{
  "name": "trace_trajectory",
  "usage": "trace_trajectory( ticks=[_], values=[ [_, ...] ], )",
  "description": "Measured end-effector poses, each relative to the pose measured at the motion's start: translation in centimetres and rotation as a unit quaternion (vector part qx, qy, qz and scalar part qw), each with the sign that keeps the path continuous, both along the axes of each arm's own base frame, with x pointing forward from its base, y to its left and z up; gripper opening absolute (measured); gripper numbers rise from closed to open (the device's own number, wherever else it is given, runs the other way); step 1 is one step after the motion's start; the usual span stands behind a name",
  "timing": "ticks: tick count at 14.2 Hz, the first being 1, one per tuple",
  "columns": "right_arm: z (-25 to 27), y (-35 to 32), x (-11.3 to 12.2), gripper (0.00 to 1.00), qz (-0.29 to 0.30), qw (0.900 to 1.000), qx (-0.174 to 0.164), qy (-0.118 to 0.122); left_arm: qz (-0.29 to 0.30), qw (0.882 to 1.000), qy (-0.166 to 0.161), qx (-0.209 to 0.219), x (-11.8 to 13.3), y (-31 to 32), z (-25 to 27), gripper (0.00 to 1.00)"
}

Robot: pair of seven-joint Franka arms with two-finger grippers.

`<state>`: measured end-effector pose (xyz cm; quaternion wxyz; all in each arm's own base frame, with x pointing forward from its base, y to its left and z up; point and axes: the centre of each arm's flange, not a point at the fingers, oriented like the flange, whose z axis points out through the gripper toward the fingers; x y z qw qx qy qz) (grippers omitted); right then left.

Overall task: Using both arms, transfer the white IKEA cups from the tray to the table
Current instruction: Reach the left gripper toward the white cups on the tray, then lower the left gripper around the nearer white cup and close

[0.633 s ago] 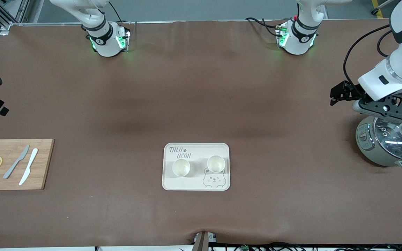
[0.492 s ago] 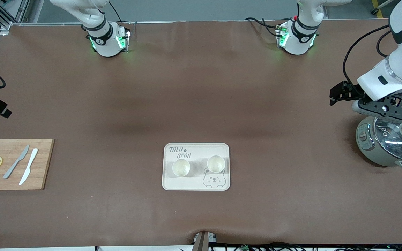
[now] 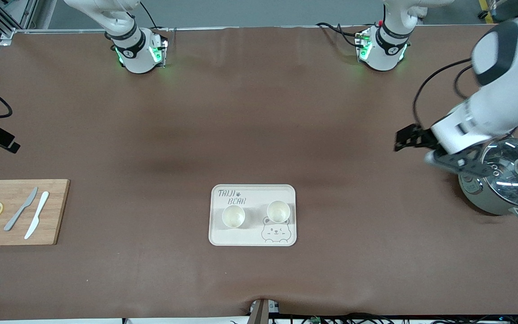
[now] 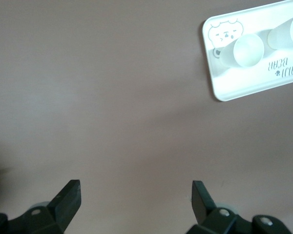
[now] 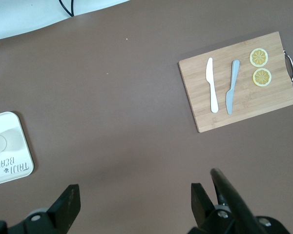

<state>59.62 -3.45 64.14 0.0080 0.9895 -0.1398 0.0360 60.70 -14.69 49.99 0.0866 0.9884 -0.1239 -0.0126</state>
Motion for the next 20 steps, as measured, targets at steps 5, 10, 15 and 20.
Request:
trace_trajectory(
  ticks=[5, 10, 15, 20],
  values=[
    [-1.2, -0.4, -0.1, 1.0, -0.003, 1.0, -0.001, -0.007, 0.047, 0.997, 0.009, 0.063, 3.7, -17.8, -11.7, 1.0],
    [-1.6, -1.7, -0.4, 1.0, -0.013, 1.0, -0.001, -0.008, 0.063, 0.994, -0.029, 0.089, 4.7, -24.0, -19.6, 1.0],
    [-2.0, -1.9, -0.9, 1.0, -0.011, 1.0, -0.026, 0.013, 0.065, 0.993, -0.039, 0.086, 5.2, -24.1, -22.2, 1.0],
    [-2.3, -2.1, -1.0, 1.0, -0.012, 0.999, -0.033, 0.022, 0.058, 0.994, -0.052, 0.077, 5.1, -25.5, -24.2, 1.0]
  ],
)
